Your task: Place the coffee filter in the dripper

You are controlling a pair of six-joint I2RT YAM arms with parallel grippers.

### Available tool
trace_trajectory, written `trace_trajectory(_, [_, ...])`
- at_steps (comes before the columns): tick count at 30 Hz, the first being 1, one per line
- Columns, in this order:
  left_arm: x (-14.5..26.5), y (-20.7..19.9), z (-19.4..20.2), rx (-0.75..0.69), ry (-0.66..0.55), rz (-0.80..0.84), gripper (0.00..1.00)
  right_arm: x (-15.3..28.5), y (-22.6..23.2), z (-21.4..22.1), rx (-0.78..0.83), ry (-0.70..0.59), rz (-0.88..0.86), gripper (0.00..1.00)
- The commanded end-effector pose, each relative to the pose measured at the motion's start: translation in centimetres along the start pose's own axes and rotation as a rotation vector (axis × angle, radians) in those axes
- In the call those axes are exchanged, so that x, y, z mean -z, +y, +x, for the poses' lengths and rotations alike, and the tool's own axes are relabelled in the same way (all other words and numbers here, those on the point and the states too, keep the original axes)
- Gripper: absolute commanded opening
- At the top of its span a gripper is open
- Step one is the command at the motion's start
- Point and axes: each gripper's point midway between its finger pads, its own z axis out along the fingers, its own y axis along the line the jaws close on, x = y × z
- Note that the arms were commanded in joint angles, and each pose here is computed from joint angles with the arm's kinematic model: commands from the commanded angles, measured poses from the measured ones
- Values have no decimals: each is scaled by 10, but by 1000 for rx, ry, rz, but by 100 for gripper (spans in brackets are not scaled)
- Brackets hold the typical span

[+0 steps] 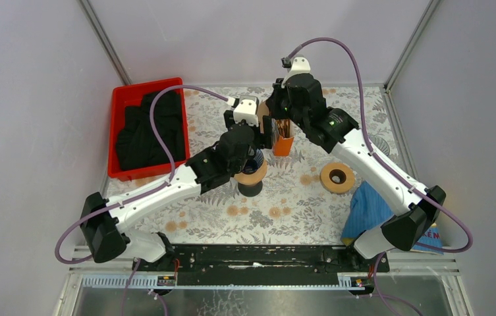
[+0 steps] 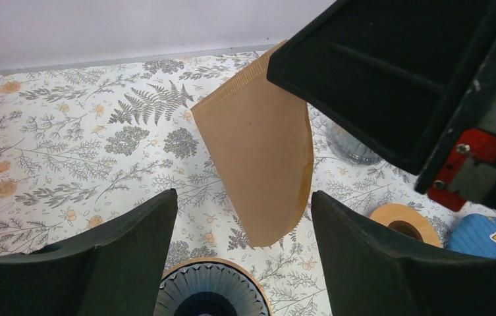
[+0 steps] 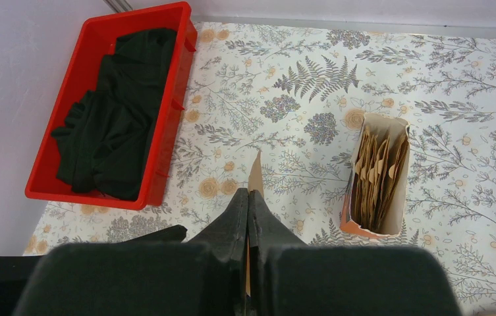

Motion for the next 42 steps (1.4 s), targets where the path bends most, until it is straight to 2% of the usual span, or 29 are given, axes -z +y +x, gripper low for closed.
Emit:
trace_trajectory(1, [4,-1,-24,39,-86,3,81,14,8,-24,-25,-83,-23,0])
trace_trajectory(11, [-1,-2,-16,37,-65,-12,81,15,10,-24,-28,-84,-29,0])
trace_trajectory(18, [-3,3,-8,17,-51,-37,72,14,10,-23,-30,-82,-28,0])
trace_trajectory(37, [-10,16,8,-1,-31,-122,69,14,17,-19,-41,-65,-44,0])
trace_trajectory(42, [-11,21,9,-14,-34,-157,63,13,19,-17,-47,-59,-51,0])
